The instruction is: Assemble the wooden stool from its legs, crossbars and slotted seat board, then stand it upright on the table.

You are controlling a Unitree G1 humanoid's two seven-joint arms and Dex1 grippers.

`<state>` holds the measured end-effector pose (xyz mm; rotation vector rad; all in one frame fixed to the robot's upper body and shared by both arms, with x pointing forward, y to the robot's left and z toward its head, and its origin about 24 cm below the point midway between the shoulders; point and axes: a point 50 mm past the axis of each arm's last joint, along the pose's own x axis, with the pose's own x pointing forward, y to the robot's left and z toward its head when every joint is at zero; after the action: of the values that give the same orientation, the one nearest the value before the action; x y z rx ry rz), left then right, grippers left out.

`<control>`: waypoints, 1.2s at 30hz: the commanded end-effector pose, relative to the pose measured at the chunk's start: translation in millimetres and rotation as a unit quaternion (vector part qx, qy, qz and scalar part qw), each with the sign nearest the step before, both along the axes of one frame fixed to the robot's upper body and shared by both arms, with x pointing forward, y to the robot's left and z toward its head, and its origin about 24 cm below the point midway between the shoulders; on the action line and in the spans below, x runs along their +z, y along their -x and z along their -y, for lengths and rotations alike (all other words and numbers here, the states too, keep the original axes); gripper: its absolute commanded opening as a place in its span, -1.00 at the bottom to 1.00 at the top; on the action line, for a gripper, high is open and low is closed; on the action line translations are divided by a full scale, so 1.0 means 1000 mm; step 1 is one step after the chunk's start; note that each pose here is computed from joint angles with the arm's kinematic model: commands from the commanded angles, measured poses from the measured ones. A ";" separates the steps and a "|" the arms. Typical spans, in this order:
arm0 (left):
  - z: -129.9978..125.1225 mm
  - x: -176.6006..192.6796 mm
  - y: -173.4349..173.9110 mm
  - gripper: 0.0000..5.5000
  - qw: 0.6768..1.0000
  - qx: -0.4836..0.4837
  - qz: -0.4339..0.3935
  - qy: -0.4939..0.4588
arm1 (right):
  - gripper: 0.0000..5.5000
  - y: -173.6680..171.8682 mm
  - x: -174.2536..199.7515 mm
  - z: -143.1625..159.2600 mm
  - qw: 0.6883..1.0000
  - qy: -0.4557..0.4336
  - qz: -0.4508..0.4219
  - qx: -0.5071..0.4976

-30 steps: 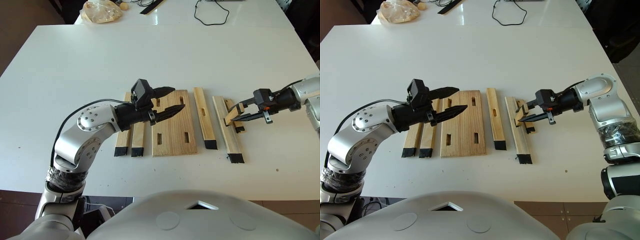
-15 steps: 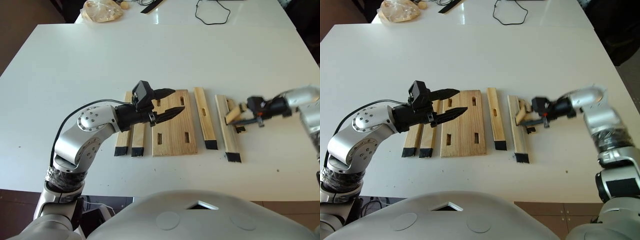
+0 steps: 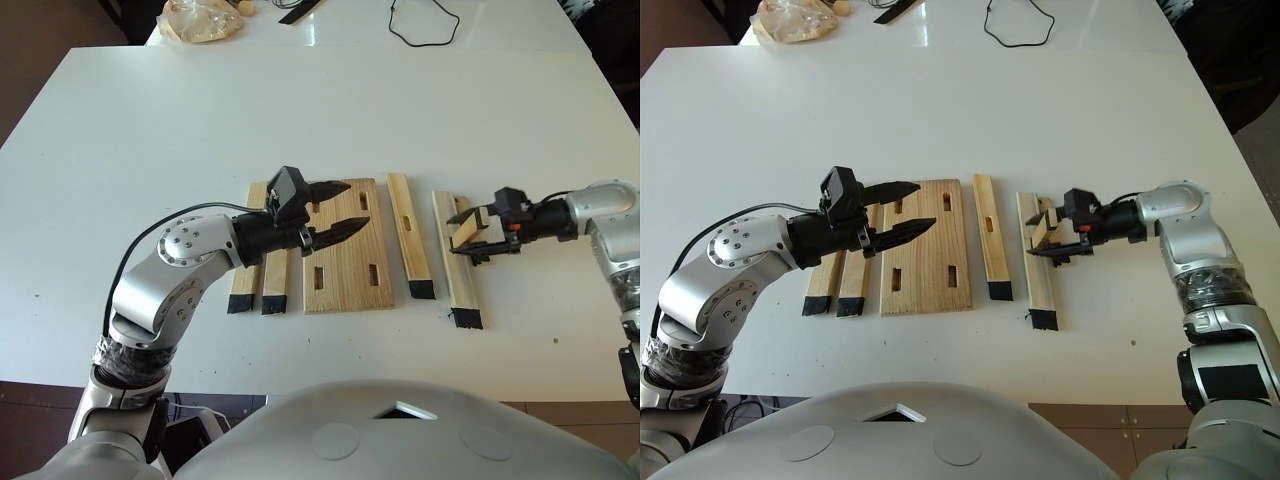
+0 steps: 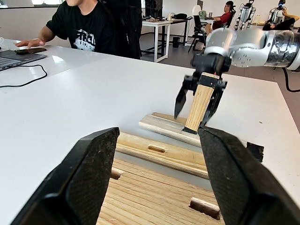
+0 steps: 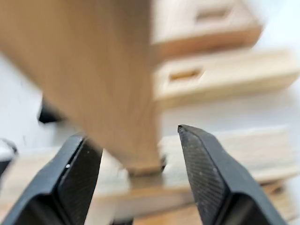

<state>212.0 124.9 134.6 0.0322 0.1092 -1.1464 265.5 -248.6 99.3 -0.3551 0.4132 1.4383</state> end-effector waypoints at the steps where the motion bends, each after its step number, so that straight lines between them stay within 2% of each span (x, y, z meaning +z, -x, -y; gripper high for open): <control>1: -0.002 -0.001 0.001 0.14 1.000 0.005 0.005 -0.008 | 0.02 0.002 0.044 -0.002 0.998 -0.049 0.035 -0.004; 8: -0.002 -0.001 0.000 0.14 1.000 0.002 0.007 -0.010 | 0.02 0.006 0.098 -0.035 0.984 -0.168 0.066 -0.005; 11: -0.001 0.000 -0.001 0.14 1.000 -0.003 0.008 -0.010 | 0.02 0.010 0.095 -0.048 0.980 -0.176 0.089 -0.016; 16: -0.003 -0.002 -0.001 0.14 1.000 -0.006 0.006 -0.015 | 0.02 0.015 0.088 -0.053 0.980 -0.182 0.082 -0.025; 22: -0.004 -0.002 -0.003 0.14 1.000 -0.009 0.005 -0.018 | 0.02 0.011 0.101 -0.059 0.972 -0.214 0.092 -0.025; 24: -0.004 -0.002 -0.002 0.14 1.000 -0.009 0.004 -0.018 | 0.02 0.012 0.090 -0.061 0.975 -0.205 0.082 -0.026; 29: -0.001 -0.004 -0.001 0.14 1.000 -0.013 0.000 -0.018 | 0.02 0.018 -0.002 -0.050 0.992 -0.114 -0.001 -0.061; 31: -0.001 -0.004 -0.002 0.14 1.000 -0.018 -0.001 -0.018 | 0.02 0.023 -0.022 -0.043 0.993 -0.092 -0.006 -0.070; 33: -0.003 -0.003 -0.002 0.14 1.000 -0.018 -0.002 -0.020 | 0.02 0.021 -0.019 -0.043 0.991 -0.111 0.002 -0.078; 36: -0.005 -0.004 -0.001 0.14 1.000 -0.013 -0.004 -0.021 | 0.02 0.014 0.014 -0.049 0.981 -0.173 0.031 -0.082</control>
<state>213.3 127.1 130.7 0.0601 0.1287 -1.1755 254.9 -196.1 124.8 -0.1770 0.0379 1.3594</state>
